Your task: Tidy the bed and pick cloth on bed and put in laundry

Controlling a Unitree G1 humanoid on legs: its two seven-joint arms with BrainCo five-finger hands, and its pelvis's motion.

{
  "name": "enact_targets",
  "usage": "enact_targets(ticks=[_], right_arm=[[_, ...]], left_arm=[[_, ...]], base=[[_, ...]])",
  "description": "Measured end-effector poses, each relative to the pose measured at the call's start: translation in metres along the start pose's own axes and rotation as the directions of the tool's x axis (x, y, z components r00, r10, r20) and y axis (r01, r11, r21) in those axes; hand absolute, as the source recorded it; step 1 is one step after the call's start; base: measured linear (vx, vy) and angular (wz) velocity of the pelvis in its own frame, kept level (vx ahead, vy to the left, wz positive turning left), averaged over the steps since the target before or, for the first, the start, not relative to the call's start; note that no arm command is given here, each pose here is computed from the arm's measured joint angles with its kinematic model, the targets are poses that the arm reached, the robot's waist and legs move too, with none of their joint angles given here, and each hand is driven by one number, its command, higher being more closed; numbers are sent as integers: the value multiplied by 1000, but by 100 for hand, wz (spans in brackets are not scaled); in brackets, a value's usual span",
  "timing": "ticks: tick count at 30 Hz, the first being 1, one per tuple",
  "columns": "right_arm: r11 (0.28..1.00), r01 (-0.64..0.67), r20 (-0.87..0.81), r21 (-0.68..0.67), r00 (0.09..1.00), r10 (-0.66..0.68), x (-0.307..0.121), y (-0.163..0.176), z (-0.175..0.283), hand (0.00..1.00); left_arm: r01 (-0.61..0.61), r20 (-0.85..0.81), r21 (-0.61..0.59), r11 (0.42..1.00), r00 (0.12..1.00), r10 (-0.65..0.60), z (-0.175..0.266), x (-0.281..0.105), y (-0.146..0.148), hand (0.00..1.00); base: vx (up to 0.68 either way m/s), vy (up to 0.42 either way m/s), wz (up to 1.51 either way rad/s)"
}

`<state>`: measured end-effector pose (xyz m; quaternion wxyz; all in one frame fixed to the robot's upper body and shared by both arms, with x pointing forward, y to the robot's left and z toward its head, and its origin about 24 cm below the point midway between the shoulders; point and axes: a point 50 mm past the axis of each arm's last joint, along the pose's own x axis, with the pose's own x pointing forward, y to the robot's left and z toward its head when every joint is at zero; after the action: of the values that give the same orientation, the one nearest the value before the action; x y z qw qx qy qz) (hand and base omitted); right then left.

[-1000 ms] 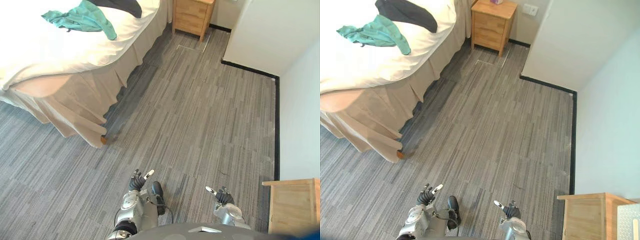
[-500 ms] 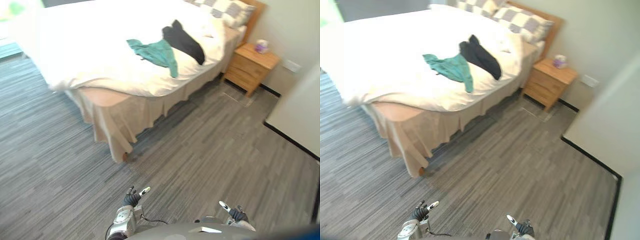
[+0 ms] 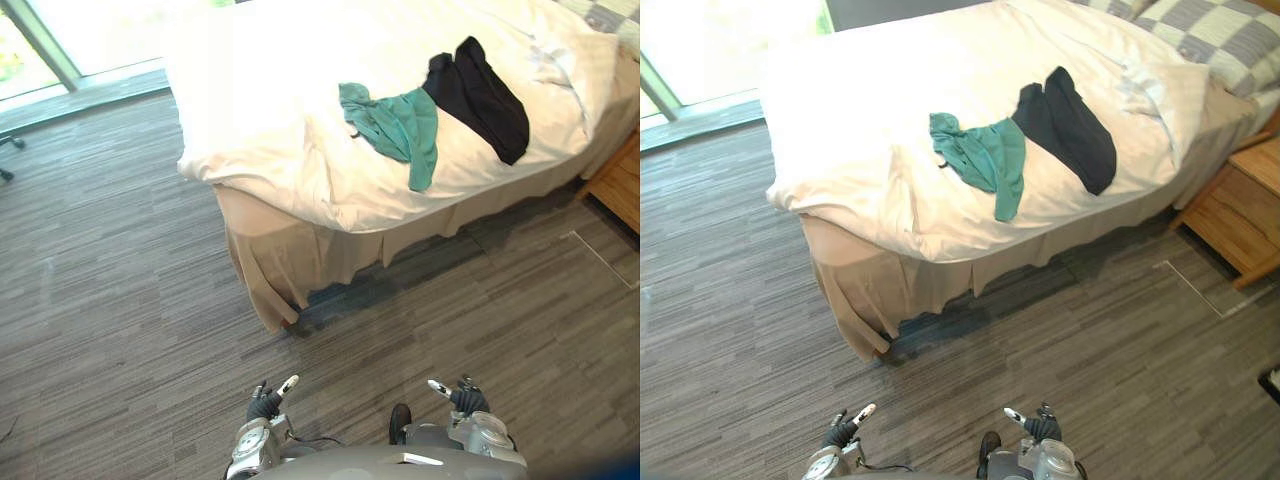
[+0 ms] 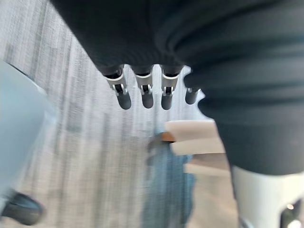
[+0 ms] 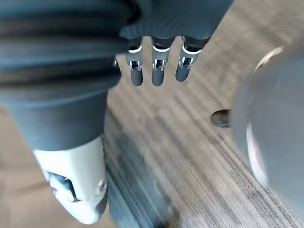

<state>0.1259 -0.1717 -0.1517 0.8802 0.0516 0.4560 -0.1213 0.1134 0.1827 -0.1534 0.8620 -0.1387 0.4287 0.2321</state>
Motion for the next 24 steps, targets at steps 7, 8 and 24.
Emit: enact_targets(ticks=[7,8,24], right_arm=[[1000,6,-19,-6,1000,-6,0,4,-3,0],[1000,-2,-25,-4,1000,2,-1,9,-5,0],[999,-23,-24,42,999,24,0,23,-1,0]], left_arm=[[30,24,65,997,999,-32,6,1,-4,0],[27,39,91,995,999,-31,11,2,0,0],[20,-45,240,970,999,-9,-1,3,24,0]], base=[[250,98,34],[302,184,62],[158,11,19]])
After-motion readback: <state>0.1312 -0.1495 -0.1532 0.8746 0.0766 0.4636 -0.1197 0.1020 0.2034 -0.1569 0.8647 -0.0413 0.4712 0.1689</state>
